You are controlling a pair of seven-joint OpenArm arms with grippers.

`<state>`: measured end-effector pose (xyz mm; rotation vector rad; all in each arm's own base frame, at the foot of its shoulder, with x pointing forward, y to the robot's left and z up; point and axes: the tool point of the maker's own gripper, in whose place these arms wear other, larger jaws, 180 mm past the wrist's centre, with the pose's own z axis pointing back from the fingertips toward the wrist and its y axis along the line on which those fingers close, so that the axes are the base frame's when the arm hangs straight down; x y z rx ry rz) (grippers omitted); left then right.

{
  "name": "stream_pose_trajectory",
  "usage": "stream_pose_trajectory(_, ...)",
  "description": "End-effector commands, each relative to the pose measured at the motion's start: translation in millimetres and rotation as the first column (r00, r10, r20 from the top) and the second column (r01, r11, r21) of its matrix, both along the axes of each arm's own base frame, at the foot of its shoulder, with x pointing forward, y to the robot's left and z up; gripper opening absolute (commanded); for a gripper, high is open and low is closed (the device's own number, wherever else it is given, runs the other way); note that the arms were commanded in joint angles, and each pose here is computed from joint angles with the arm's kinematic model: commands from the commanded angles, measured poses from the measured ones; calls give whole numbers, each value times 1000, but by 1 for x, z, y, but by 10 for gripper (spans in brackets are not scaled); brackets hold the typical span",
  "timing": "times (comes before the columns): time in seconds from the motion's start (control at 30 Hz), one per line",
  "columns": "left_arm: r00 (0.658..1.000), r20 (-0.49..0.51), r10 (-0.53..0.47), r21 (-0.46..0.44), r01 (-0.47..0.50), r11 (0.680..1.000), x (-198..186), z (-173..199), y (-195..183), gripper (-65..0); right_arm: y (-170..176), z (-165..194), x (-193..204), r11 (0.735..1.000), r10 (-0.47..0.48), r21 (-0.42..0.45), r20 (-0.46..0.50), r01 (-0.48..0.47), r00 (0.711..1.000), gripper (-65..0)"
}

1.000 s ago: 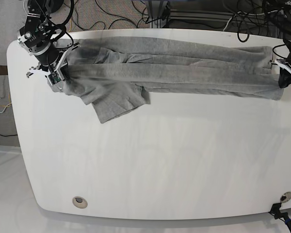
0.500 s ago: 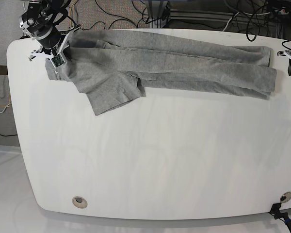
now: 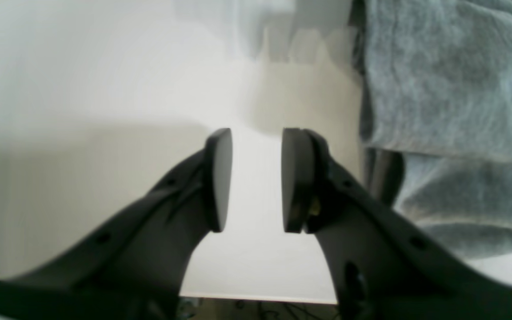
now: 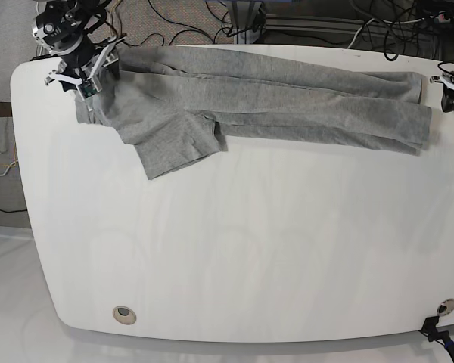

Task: Fold the T-shirt properly
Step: 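Release the hem and raise both grippers, then grasp the loose sleeve flap with the right gripper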

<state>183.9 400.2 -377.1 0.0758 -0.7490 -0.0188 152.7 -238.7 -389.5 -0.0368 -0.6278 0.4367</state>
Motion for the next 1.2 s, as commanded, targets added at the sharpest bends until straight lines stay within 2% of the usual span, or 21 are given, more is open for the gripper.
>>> stream_pose_trajectory(0.0,997,63,-35,45,32,998,15,25,4,-471,-10,16,9,1000,-9,-22,55,10,998,-311)
stream_pose_trajectory(0.17,988,127,-92,85,82,993,32,49,-11,-471,-15,30,25,999,-14,-36,113,19,993,-311)
stream_pose_trajectory(0.27,980,150,-130,66,121,990,40,49,-33,-471,-9,43,45,1000,-21,13,181,19,983,-312)
stream_pose_trajectory(0.4,962,147,-230,46,226,973,53,43,-71,-472,-3,61,76,999,-26,52,272,12,962,-312)
stream_pose_trajectory(0.47,960,153,-233,16,233,972,54,36,-84,-472,-1,72,93,998,-27,59,317,9,948,-312)
stream_pose_trajectory(0.57,958,171,-230,2,233,973,55,36,-93,-472,19,73,110,995,18,83,335,-48,942,-309)
stream_pose_trajectory(0.7,959,172,-226,-9,230,973,53,34,-97,-472,28,63,128,990,20,123,327,-64,945,-308)
stream_pose_trajectory(1.0,959,170,-226,-8,231,973,52,34,-97,-472,14,26,162,975,-73,219,253,17,965,-308)
stream_pose_trajectory(1.17,959,171,-226,-8,231,973,53,34,-97,-472,21,10,172,966,-67,260,210,10,975,-309)
